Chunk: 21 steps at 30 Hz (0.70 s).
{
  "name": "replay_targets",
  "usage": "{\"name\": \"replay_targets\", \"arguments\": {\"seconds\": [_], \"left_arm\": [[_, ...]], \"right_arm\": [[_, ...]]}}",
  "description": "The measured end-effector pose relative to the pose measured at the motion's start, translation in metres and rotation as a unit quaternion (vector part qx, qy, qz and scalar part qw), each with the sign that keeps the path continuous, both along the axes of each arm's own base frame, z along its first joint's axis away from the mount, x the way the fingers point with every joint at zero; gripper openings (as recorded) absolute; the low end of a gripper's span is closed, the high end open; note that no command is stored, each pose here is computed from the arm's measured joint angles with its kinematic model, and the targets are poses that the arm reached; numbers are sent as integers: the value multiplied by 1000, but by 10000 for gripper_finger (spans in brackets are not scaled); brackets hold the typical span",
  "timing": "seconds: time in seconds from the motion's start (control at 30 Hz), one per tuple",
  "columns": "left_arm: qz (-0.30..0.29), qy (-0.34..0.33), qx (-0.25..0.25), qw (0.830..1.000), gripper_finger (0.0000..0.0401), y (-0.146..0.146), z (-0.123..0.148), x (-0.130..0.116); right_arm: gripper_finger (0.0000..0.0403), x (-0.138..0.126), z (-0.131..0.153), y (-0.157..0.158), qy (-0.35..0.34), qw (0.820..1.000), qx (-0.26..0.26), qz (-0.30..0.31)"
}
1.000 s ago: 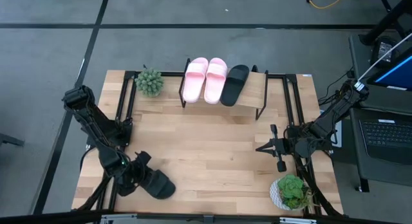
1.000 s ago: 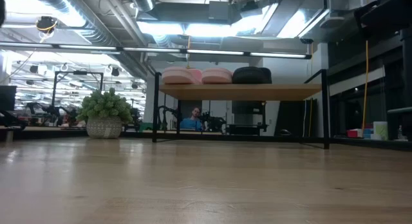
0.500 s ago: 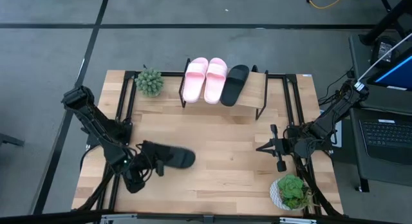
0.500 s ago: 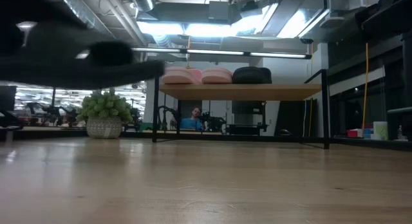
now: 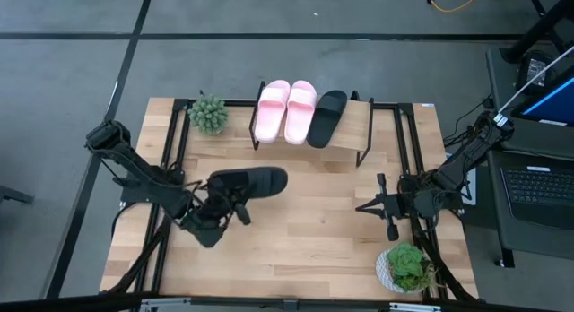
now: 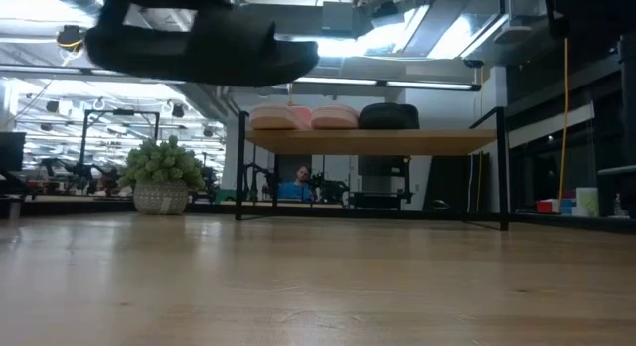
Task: Pick and place slides into the shelf
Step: Put the black slipper on the shelf
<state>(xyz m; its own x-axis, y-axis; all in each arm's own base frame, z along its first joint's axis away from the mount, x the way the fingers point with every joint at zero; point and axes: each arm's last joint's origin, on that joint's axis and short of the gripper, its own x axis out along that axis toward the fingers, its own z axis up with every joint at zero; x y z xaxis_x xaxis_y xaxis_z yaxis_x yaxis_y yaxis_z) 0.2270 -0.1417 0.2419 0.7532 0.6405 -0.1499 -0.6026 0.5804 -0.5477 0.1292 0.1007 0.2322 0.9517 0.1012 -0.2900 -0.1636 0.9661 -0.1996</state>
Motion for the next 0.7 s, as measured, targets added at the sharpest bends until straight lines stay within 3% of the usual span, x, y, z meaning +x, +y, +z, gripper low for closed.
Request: {"name": "replay_targets", "arguments": {"seconds": [0.33,0.7], "left_arm": [[41,-6,57,998,0,27,26,29],[-15,-36,65,997,0,57,43,49]], "right_arm": [[10,9,7,0,-43,999,-2,-17],[10,29,13,2,-100,993,-46,-33]]}}
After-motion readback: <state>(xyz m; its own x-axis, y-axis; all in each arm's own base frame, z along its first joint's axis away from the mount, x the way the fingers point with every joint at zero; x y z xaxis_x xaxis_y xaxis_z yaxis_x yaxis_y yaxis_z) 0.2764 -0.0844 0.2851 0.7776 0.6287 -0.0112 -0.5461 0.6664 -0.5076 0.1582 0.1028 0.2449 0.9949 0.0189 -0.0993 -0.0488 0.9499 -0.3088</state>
